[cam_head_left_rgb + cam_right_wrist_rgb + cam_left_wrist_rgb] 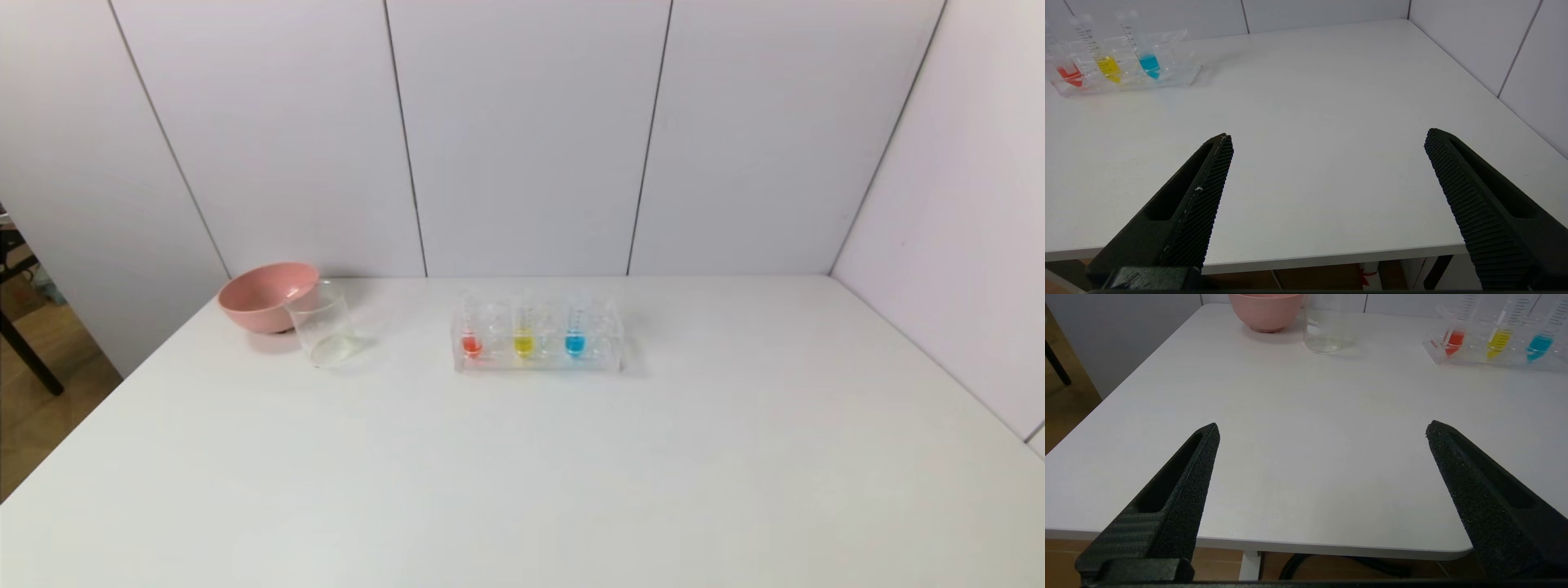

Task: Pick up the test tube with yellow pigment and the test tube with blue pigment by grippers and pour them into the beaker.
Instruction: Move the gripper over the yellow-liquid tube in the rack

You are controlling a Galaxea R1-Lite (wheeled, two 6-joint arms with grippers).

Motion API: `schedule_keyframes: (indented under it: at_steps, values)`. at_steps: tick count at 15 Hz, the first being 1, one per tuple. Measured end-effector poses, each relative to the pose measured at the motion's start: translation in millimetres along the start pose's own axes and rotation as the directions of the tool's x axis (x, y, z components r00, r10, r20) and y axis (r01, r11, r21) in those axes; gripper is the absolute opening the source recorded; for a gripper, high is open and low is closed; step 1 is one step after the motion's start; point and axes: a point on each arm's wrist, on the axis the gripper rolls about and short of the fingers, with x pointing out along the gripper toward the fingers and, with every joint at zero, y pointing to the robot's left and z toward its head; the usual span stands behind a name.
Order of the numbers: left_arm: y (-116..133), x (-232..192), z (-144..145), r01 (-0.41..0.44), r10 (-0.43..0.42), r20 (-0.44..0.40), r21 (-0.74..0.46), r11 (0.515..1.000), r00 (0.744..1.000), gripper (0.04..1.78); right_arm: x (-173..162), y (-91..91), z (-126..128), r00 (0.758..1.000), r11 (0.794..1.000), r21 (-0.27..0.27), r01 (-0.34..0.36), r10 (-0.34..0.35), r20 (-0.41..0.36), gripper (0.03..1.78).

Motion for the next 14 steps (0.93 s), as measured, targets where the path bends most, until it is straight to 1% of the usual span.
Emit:
schedule_keyframes:
  at_steps: [3,5,10,14]
  values:
    - [0,-1,2,0.001,-0.001,0.002,0.019,1.000,1.000,1.76,0,0.0,0,1.000,1.000,0.000,0.000,0.000,0.000,1.71]
    - [-1,-5,13,0.019,-0.019,0.021,0.021,1.000,1.000,1.76,0,0.0,0,1.000,1.000,0.000,0.000,0.000,0.000,1.71]
    - [-6,-10,50,0.099,-0.099,0.008,0.022,0.995,0.995,1.76,0,0.0,0,1.000,1.000,0.000,0.000,0.000,0.000,1.71]
    - [-12,11,91,0.154,-0.154,-0.011,0.014,0.988,0.988,1.76,0,0.0,0,1.000,1.000,0.000,0.000,0.000,0.000,1.71]
